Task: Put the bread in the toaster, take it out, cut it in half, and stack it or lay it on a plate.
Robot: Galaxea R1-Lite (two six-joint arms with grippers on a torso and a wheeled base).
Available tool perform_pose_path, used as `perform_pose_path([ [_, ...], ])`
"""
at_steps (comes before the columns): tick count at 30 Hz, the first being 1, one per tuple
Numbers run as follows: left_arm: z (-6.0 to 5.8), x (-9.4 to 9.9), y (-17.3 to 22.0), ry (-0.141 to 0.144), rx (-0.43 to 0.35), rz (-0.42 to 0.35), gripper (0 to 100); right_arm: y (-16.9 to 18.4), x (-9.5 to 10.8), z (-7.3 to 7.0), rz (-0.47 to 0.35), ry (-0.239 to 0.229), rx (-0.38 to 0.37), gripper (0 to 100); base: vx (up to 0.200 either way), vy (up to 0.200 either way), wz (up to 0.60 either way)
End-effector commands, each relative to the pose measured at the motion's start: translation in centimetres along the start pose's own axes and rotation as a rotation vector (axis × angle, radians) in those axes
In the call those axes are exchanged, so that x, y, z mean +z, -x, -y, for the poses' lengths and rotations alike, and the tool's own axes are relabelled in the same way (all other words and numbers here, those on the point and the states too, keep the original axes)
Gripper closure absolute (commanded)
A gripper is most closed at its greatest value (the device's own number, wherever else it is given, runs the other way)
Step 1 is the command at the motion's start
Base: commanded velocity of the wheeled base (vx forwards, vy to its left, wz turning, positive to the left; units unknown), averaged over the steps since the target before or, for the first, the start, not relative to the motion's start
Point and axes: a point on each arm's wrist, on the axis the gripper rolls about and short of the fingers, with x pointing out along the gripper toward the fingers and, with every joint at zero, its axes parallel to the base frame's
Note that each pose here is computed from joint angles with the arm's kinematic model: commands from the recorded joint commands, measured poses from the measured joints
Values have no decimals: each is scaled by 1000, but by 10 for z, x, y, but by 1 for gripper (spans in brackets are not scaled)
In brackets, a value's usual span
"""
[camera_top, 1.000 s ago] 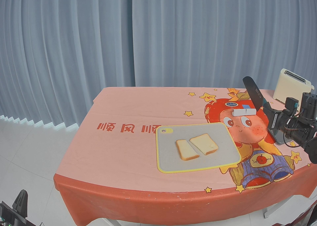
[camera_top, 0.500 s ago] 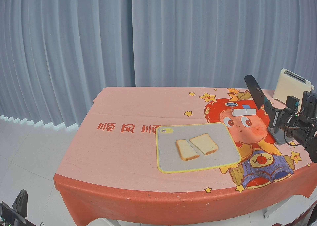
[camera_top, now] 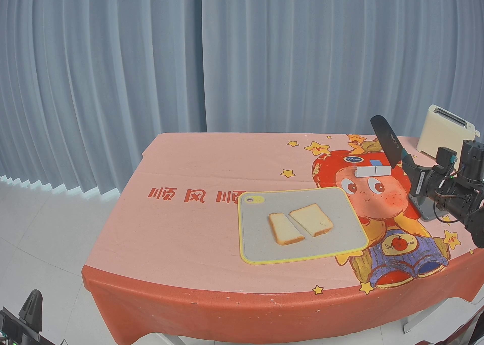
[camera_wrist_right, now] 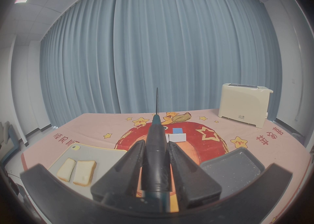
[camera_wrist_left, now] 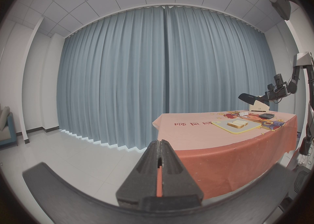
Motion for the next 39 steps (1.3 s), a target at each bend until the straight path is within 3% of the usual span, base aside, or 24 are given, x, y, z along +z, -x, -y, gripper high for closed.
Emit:
perform_pose_path([
  [1,0,-5,-1,0,0,-19,100,-3,-5,4,-22,-2,-10,100,0,0,0],
  [39,0,-5,-1,0,0,-19,100,-16,-32,17,-146,5,-60,100,0,0,0],
])
